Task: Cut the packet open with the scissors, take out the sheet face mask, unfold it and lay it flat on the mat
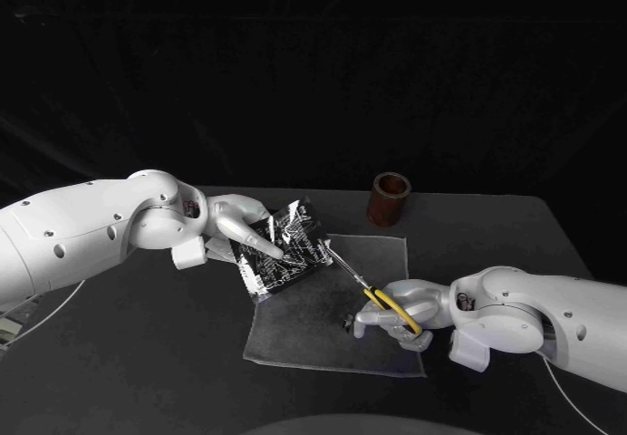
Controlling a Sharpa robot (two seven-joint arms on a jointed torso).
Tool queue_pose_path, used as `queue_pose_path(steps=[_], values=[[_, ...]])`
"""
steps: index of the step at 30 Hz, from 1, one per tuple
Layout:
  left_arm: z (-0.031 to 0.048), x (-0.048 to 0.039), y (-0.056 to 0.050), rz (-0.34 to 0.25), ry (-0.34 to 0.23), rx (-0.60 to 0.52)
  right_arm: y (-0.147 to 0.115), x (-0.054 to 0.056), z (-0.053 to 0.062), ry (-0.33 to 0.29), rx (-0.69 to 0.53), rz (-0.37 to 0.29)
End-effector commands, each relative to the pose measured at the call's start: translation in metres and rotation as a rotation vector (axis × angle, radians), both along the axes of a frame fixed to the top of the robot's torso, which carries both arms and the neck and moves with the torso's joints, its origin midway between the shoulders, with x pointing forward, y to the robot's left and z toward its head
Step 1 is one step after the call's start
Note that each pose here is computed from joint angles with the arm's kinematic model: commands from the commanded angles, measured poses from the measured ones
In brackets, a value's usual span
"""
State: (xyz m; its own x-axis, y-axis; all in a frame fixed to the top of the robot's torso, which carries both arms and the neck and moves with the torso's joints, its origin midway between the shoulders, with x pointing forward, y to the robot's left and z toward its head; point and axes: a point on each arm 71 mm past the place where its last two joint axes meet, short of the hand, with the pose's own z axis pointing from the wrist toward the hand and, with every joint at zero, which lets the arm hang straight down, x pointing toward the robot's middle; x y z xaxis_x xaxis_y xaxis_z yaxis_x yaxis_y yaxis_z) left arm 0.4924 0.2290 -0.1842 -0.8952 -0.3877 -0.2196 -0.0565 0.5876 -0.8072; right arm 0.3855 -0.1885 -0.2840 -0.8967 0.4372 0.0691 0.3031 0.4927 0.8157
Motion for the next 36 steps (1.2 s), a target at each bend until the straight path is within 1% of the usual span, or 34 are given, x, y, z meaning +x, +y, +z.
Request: queue_pose_path(steps=[1, 9, 22, 29, 36], values=[[0.0006, -0.0015, -0.003, -0.022, 0.008, -0.008, 0.003, -0.001, 0.001, -0.005, 0.003, 0.011], [0.0005, -0.0023, -0.004, -0.028, 0.011, -0.006, 0.008, 0.001, 0.003, -0.029, 0.019, -0.011], [0.0004, -0.0054, -0.008, -0.053, 0.023, -0.004, 0.016, 0.013, 0.007, -0.070, 0.030, -0.036], [0.0004, -0.0062, -0.010, -0.060, 0.025, -0.005, 0.022, 0.016, 0.008, -0.083, 0.038, -0.035], [0.0005, -0.0071, -0.012, -0.069, 0.028, -0.006, 0.025, 0.022, 0.010, -0.105, 0.055, -0.063]])
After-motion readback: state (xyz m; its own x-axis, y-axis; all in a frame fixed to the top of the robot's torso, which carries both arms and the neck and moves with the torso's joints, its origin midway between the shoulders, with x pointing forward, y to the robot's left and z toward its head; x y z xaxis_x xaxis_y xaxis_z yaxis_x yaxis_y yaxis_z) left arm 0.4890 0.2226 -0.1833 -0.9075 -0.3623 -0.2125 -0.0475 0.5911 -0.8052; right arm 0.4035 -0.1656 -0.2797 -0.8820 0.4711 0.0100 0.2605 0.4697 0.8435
